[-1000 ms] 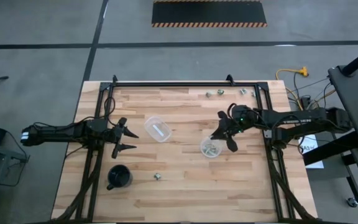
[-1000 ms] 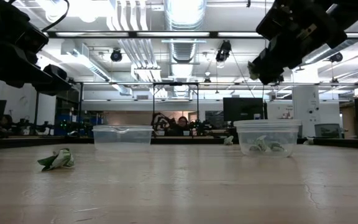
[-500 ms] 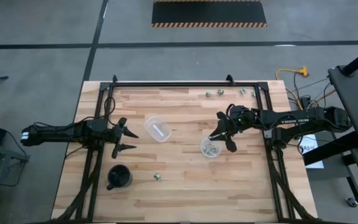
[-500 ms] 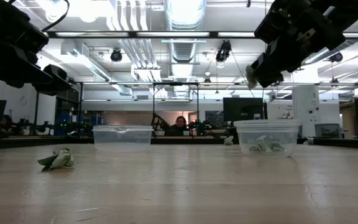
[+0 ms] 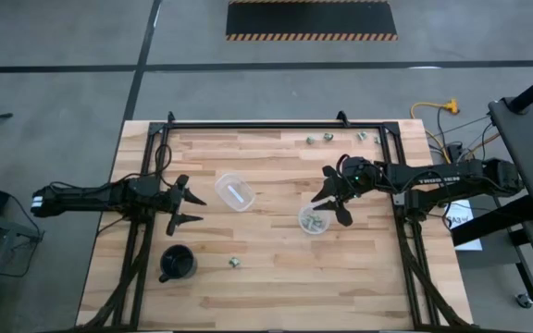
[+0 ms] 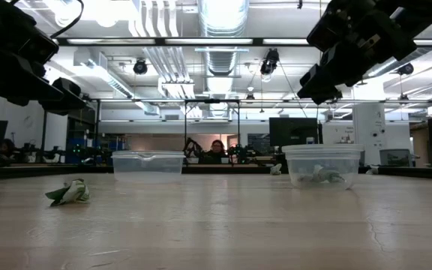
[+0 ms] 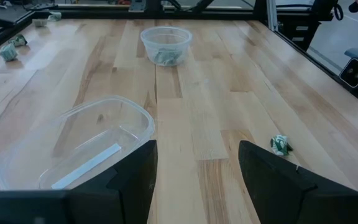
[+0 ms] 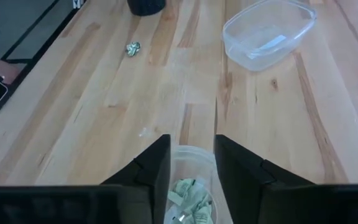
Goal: Pick and place Stevia / Truvia into bins
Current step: Put the middle white stevia packet into the left transparent container
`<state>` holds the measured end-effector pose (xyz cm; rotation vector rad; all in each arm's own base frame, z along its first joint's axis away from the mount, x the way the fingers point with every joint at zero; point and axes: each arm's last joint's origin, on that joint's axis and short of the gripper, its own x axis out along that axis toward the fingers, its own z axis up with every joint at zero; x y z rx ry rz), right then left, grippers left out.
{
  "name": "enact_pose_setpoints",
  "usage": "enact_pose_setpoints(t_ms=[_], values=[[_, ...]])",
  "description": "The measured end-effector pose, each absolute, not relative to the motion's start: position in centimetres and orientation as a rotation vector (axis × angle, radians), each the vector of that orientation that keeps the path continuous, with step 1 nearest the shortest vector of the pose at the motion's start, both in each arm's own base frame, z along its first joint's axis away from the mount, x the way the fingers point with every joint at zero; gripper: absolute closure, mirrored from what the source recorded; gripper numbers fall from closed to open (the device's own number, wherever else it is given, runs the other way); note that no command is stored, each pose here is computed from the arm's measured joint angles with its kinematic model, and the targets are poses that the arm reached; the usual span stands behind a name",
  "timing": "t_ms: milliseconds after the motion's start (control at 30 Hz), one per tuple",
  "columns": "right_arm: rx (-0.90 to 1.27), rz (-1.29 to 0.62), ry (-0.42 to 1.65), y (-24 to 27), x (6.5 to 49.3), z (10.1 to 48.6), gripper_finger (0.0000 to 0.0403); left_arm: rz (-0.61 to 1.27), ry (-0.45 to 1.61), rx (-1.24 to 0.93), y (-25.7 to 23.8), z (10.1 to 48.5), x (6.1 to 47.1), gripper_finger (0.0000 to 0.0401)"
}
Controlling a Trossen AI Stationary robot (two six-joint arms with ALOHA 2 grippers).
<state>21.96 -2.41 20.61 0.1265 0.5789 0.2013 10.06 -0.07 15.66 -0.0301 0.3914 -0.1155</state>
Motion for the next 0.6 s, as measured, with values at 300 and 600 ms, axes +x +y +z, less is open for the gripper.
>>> enact_pose_setpoints(t_ms=[300,600], values=[[0.076,0.039,0.588,-2.9,22.0,20.6,0.0291,-0.115,0.391,-0.030,-0.1,15.7,10.1,0.0192],[-0.004,-0.360,0.618,-4.0,21.7,20.4,0.0279,-0.115,0.391,-0.030,-0.1,15.7,10.1,0.0192]])
